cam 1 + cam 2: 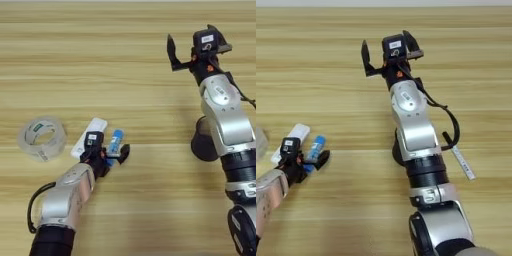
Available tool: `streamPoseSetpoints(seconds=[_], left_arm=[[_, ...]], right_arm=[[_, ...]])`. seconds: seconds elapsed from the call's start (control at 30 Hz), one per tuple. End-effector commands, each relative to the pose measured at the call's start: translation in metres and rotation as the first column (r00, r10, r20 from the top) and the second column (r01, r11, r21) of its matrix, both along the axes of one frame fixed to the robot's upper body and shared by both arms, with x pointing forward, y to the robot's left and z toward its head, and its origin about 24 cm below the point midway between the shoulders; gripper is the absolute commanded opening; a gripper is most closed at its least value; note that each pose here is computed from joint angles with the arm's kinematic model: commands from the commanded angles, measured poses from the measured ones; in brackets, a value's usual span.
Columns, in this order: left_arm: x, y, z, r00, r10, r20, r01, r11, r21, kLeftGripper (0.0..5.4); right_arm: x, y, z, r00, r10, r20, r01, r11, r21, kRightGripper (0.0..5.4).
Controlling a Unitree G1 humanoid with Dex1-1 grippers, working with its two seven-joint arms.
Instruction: Move the objects on the table
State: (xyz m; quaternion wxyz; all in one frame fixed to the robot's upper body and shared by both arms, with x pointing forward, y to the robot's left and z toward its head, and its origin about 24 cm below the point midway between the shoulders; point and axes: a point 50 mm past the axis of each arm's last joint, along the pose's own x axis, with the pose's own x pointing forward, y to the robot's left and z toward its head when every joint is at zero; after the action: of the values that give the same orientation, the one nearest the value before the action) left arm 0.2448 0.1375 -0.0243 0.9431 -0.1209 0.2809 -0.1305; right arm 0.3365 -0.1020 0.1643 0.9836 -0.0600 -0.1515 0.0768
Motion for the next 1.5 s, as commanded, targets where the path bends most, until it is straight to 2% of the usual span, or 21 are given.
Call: streamPoseSetpoints(seconds=[0.03,0.27,0.4,0.5,0.63,0.77,0.9,1.03,1.2,1.33,1.4,1.5], left_arm=[[-0.006,0.004,-0.012,0.998,0.005,-0.060,-0.005,1.000,0.001,5.40],[-0.006,-0.002,-0.009,0.999,-0.010,-0.036,0.010,1.000,0.011,5.40],[-0.009,-0.012,-0.008,0.998,-0.065,-0.010,0.066,0.995,0.078,5.40],[-0.013,-0.021,-0.009,0.993,-0.115,0.012,0.112,0.983,0.148,5.40],[-0.018,-0.035,-0.011,0.985,-0.173,0.016,0.168,0.971,0.168,5.40],[-0.020,-0.040,-0.011,0.982,-0.190,0.019,0.184,0.967,0.177,5.40],[-0.019,-0.042,-0.011,0.981,-0.192,0.022,0.185,0.966,0.179,5.40],[-0.019,-0.044,-0.010,0.981,-0.193,0.023,0.186,0.966,0.181,5.40],[-0.017,-0.045,-0.010,0.981,-0.190,0.024,0.183,0.966,0.184,5.40],[-0.016,-0.042,-0.010,0.982,-0.185,0.024,0.178,0.966,0.188,5.40],[-0.016,-0.040,-0.011,0.983,-0.182,0.022,0.174,0.966,0.193,5.40],[-0.015,-0.037,-0.012,0.984,-0.177,0.020,0.169,0.964,0.206,5.40]], right_arm=[[0.002,0.003,0.009,1.000,0.002,0.022,-0.002,1.000,0.008,5.38],[0.002,0.003,0.010,1.000,0.003,0.022,-0.003,1.000,0.007,5.38],[0.002,0.002,0.010,1.000,0.003,0.021,-0.003,1.000,0.010,5.38],[0.002,0.000,0.011,1.000,0.001,0.024,-0.001,1.000,0.011,5.38],[0.003,-0.003,0.012,1.000,-0.006,0.022,0.006,1.000,0.014,5.38],[0.006,-0.008,0.008,1.000,-0.008,-0.021,0.009,0.999,0.044,5.38],[0.014,-0.035,-0.009,0.990,-0.057,-0.128,0.068,0.994,0.085,5.38],[0.013,-0.071,-0.031,0.967,-0.151,-0.203,0.163,0.986,0.043,5.38],[0.001,-0.120,-0.066,0.915,-0.282,-0.288,0.285,0.958,-0.033,5.38],[-0.018,-0.155,-0.087,0.864,-0.382,-0.329,0.384,0.921,-0.060,5.38],[-0.026,-0.161,-0.099,0.846,-0.406,-0.346,0.409,0.910,-0.067,5.38],[-0.029,-0.159,-0.105,0.847,-0.418,-0.328,0.417,0.906,-0.076,5.38]])
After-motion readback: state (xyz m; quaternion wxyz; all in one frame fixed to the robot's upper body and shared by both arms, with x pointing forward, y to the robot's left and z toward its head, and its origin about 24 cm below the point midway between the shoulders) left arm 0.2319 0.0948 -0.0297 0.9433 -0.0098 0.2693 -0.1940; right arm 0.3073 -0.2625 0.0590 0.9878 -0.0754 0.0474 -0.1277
